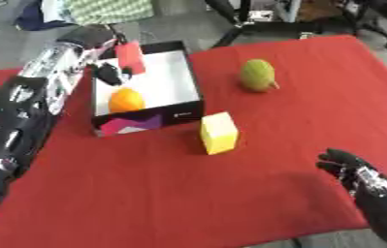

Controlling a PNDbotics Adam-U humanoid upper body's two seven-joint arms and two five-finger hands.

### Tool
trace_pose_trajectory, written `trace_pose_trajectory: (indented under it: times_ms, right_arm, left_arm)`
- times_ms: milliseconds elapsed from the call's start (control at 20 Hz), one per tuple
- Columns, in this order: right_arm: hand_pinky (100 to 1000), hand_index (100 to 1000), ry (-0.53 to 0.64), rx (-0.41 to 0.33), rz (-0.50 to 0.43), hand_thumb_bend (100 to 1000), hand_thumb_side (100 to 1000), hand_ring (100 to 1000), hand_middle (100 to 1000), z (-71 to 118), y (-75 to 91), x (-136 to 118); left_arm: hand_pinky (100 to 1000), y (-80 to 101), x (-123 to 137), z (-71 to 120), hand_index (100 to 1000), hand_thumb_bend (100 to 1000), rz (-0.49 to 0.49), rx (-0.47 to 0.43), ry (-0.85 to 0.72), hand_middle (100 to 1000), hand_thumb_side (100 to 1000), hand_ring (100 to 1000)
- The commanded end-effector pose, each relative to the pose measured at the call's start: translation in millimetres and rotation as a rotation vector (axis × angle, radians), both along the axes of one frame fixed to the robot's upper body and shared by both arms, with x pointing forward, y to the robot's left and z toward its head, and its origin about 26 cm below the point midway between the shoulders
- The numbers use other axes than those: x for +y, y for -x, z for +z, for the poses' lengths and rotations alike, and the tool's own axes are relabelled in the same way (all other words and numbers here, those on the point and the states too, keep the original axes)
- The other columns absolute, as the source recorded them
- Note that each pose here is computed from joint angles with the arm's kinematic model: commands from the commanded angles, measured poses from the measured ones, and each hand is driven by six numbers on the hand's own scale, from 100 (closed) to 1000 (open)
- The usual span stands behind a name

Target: Pick up objects on the table and place them in the box.

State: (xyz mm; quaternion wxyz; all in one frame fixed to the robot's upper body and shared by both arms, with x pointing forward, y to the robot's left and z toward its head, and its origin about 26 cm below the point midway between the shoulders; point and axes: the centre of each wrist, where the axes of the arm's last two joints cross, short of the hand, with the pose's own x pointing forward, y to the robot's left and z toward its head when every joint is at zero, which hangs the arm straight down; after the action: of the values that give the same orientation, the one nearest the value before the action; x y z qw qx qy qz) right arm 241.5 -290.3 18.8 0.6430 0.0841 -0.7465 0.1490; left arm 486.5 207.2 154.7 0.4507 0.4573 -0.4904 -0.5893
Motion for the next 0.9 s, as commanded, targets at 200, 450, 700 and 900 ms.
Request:
trace_pose_trajectory:
  times_ms: [200,450,700,900]
  right_arm:
    - [1000,864,-0.004,-0.018,0.010,100,815,848,802,4.8,-2.6,1]
    - [1000,864,-0.002,-0.019,0.004,100,813,848,802,4.8,-2.5,0]
    - [1000,864,0.000,-0.030,-0.017,100,803,848,802,6.6,-2.9,-3]
    - [1000,865,0.020,-0.052,-0.040,100,770,850,803,10.9,-4.7,-9]
  left_arm:
    - [742,-6.8,2,-2.5,939,503,0.045,-0.091,0.016,670,823,600]
    - [745,-4.4,12,9.6,962,569,0.028,-0.130,0.086,670,953,590]
    - [733,16.9,39,48.1,935,347,-0.034,-0.212,0.309,610,860,532]
    - [725,68.8,63,90.1,916,263,-0.133,-0.324,0.595,577,833,506]
